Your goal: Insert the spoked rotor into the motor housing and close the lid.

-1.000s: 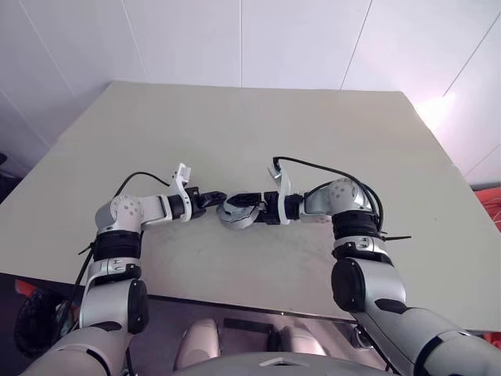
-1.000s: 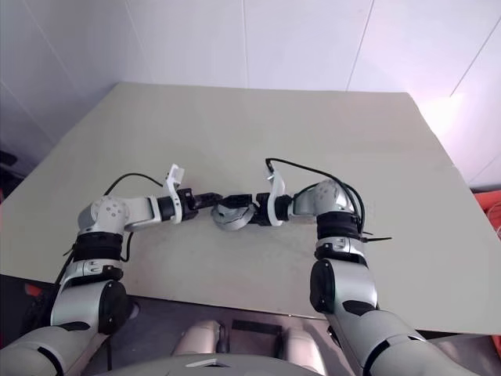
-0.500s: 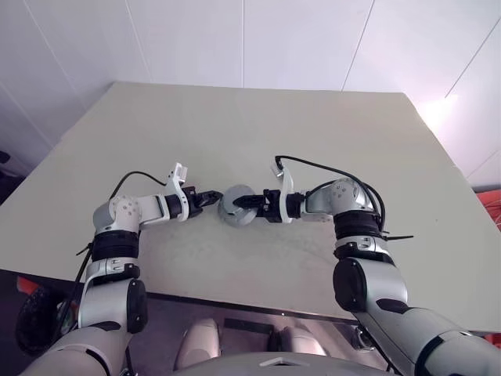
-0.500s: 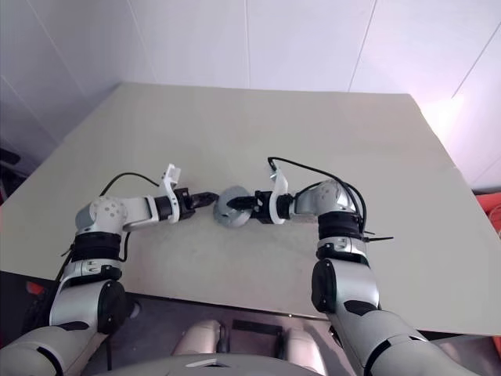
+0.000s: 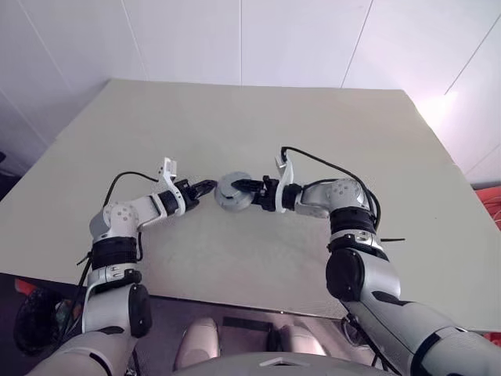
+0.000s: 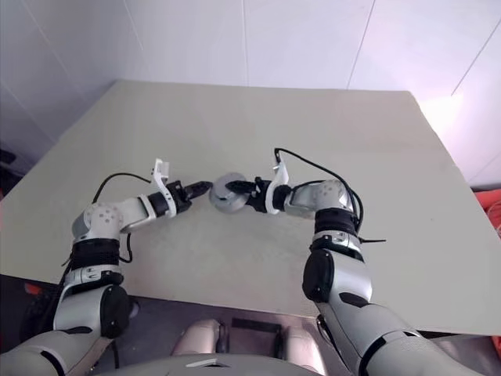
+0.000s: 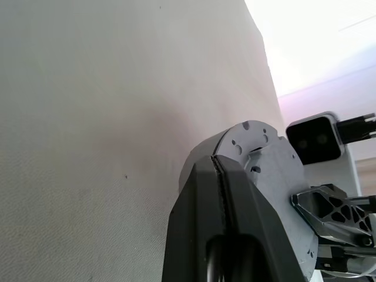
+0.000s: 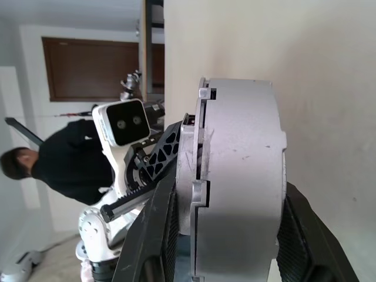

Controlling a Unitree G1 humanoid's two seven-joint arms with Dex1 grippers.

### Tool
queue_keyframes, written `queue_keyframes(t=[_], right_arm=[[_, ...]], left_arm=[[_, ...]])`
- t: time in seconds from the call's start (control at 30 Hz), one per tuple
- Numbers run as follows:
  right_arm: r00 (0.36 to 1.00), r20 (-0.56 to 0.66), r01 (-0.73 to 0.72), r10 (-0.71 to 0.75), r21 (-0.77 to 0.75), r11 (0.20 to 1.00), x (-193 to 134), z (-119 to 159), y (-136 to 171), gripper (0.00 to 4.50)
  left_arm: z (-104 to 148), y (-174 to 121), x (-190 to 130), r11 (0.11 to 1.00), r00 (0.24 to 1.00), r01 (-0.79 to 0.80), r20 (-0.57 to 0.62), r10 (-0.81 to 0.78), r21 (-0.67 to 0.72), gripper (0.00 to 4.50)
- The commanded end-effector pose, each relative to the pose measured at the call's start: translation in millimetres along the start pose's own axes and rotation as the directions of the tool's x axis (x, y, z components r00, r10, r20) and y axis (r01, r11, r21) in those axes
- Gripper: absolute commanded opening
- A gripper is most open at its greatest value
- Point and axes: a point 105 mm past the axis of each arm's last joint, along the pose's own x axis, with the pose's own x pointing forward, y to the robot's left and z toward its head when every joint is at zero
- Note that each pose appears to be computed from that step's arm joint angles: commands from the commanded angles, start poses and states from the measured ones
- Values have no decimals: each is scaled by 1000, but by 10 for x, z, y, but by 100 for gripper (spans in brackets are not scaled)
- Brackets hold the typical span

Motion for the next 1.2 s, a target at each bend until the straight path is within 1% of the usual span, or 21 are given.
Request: queue_keyframes(t=[0.03, 0.1, 0.2, 0.3, 0.43, 0.57, 0.67, 0.77, 0.8, 0.9, 1.0, 1.03, 1.1, 1.17, 1.2], right_arm=[[970, 192, -145, 149, -33, 989, -121, 427, 401, 211], [963, 211, -164, 166, -25, 986, -117, 457, 439, 211], [948, 236, -216, 212, -10, 976, -118, 493, 527, 211], [939, 241, -248, 245, -18, 969, -121, 498, 606, 211], [936, 215, -278, 279, -35, 960, -128, 457, 681, 211], [920, 168, -347, 354, -68, 935, -160, 387, 850, 211], [917, 165, -355, 364, -82, 931, -163, 382, 901, 211], [917, 172, -349, 359, -86, 933, -167, 395, 895, 211], [918, 173, -348, 358, -85, 934, -169, 399, 892, 211], [919, 168, -348, 357, -84, 934, -168, 396, 893, 211], [920, 167, -346, 355, -83, 935, -161, 401, 899, 211], [920, 167, -346, 355, -82, 935, -161, 403, 900, 211], [921, 160, -347, 355, -80, 935, -159, 394, 901, 211], [919, 123, -366, 374, -82, 927, -166, 338, 933, 211], [917, 102, -378, 385, -82, 922, -170, 302, 954, 211]], left_arm=[[107, -70, -60, 999, 997, 43, 66, -42, -18, 0], [130, -71, -70, 999, 996, 46, 84, -43, -29, 0], [236, -113, -104, 993, 985, 88, 157, -75, -78, 0], [257, -130, -110, 990, 980, 98, 182, -79, -100, 0], [308, -130, -135, 987, 974, 107, 213, -80, -120, 0], [346, -277, -162, 977, 964, 171, 227, -139, -127, 0], [359, -326, -235, 976, 960, 192, 225, -166, -102, 0], [363, -383, -303, 975, 957, 209, 221, -189, -73, 58], [360, -415, -324, 973, 955, 221, 217, -204, -60, 85], [346, -481, -365, 969, 950, 245, 209, -233, -30, 182], [340, -490, -376, 965, 946, 261, 210, -248, -34, 279], [334, -496, -376, 961, 943, 272, 210, -258, -42, 319], [320, -499, -368, 954, 939, 291, 208, -272, -65, 380], [299, -510, -343, 929, 930, 340, 202, -307, -150, 447], [300, -553, -343, 905, 916, 384, 203, -347, -183, 447]])
